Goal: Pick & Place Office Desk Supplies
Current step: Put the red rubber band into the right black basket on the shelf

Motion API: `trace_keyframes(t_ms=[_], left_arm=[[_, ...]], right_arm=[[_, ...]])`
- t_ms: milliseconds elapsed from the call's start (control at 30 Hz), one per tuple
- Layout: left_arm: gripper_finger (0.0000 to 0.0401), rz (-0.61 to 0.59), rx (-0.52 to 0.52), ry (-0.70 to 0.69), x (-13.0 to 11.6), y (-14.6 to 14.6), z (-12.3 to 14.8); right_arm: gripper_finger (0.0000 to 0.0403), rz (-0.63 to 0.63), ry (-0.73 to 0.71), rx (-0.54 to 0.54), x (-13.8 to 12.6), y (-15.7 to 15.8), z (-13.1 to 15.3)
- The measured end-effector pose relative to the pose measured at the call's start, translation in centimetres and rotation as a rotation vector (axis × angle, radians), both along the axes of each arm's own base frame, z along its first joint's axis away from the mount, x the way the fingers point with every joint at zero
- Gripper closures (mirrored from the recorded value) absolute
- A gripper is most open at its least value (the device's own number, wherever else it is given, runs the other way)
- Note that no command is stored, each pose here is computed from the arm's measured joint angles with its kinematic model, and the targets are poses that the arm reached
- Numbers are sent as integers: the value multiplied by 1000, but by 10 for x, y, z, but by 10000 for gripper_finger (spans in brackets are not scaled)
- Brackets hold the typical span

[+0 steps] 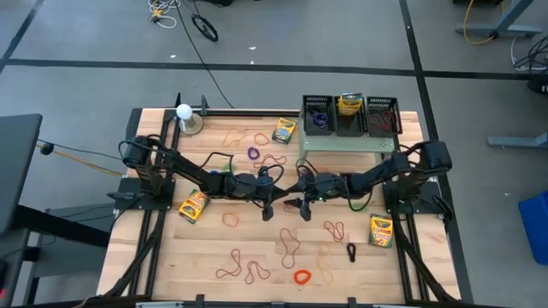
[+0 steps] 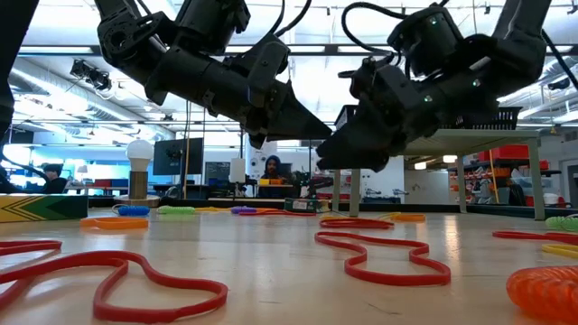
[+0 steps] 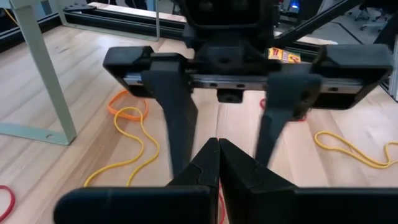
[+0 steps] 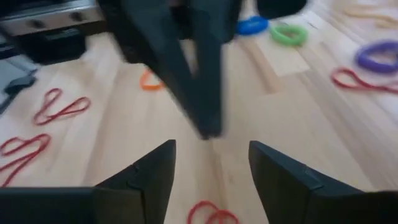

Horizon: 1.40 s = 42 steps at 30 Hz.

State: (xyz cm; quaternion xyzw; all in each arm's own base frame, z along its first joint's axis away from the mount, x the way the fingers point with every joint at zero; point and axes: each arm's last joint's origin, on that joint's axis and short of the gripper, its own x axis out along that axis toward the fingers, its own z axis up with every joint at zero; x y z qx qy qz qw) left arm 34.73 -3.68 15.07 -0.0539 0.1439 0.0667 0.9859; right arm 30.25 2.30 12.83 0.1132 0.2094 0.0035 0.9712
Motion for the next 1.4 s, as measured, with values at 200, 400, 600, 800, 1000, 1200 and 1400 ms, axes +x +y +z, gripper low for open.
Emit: trace_keyframes(t_ms=[200, 400, 600, 800, 1000, 1200, 1400], left_arm=[[392, 0, 3, 20, -1, 0, -1], [388, -17, 48, 111, -8, 1, 2], [396, -44, 11, 14, -30, 5, -14], [390, -25, -34, -163, -59, 11, -20], [390, 10, -39, -194, -71, 22, -24], [388, 45, 27, -192, -70, 36, -24], [388, 53, 88, -174, -70, 40, -24]], right_arm=[[264, 53, 30, -5, -1, 1, -4], [286, 52, 186, -10, -9, 7, -15], [262, 17, 354, -49, -7, 8, -21], [330, 32, 414, -81, 3, 9, -24], [389, 52, 470, -112, 4, 13, -16], [397, 57, 452, -131, 3, 19, 26], [398, 15, 451, -158, -12, 18, 93]])
